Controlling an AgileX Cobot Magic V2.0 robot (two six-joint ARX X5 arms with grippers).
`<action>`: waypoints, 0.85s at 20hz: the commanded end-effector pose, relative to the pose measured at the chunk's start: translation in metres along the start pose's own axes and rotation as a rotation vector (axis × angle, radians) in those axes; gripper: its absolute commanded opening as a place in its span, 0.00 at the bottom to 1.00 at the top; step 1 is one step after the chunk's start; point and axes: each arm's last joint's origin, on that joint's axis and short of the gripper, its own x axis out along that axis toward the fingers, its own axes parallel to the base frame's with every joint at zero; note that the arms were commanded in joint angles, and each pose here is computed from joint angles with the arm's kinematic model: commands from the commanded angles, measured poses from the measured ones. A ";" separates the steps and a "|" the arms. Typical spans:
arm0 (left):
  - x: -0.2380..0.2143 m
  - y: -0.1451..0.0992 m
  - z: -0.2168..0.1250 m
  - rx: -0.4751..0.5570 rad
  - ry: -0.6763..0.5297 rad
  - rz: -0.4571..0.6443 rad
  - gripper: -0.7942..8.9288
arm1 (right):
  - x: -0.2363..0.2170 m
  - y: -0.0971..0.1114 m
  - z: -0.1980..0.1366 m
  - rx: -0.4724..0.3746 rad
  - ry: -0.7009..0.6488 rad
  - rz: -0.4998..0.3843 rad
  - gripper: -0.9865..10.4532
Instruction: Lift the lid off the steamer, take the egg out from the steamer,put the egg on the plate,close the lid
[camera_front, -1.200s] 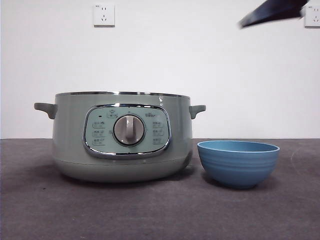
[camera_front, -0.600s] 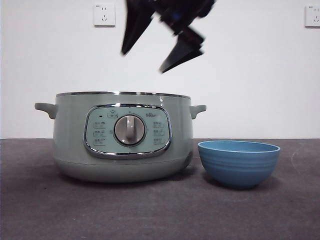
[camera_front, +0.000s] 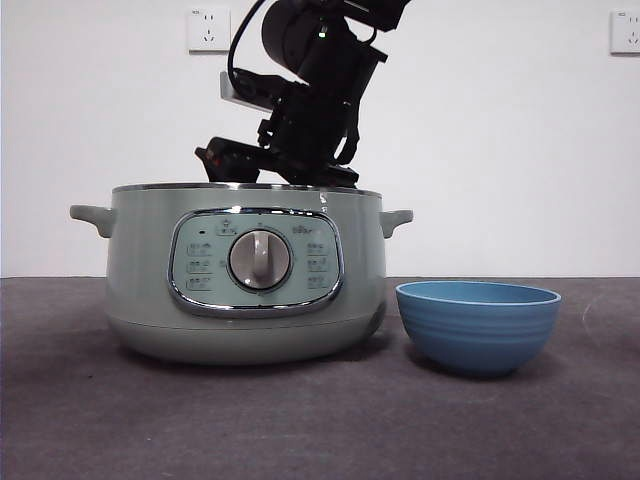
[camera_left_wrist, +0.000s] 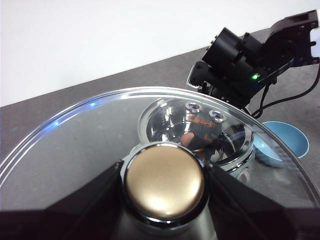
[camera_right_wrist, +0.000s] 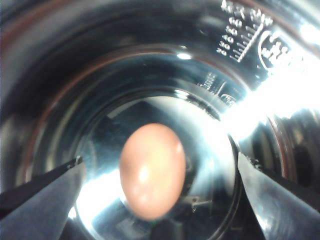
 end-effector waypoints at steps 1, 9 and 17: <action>-0.004 0.000 0.005 -0.002 -0.063 0.005 0.07 | 0.011 0.000 -0.002 -0.002 0.006 0.003 0.55; -0.004 0.001 0.005 -0.002 -0.064 0.005 0.07 | 0.025 0.001 -0.009 0.003 0.061 0.012 0.46; -0.004 0.000 0.005 -0.002 -0.063 0.005 0.07 | 0.027 0.001 -0.012 0.018 0.087 0.019 0.41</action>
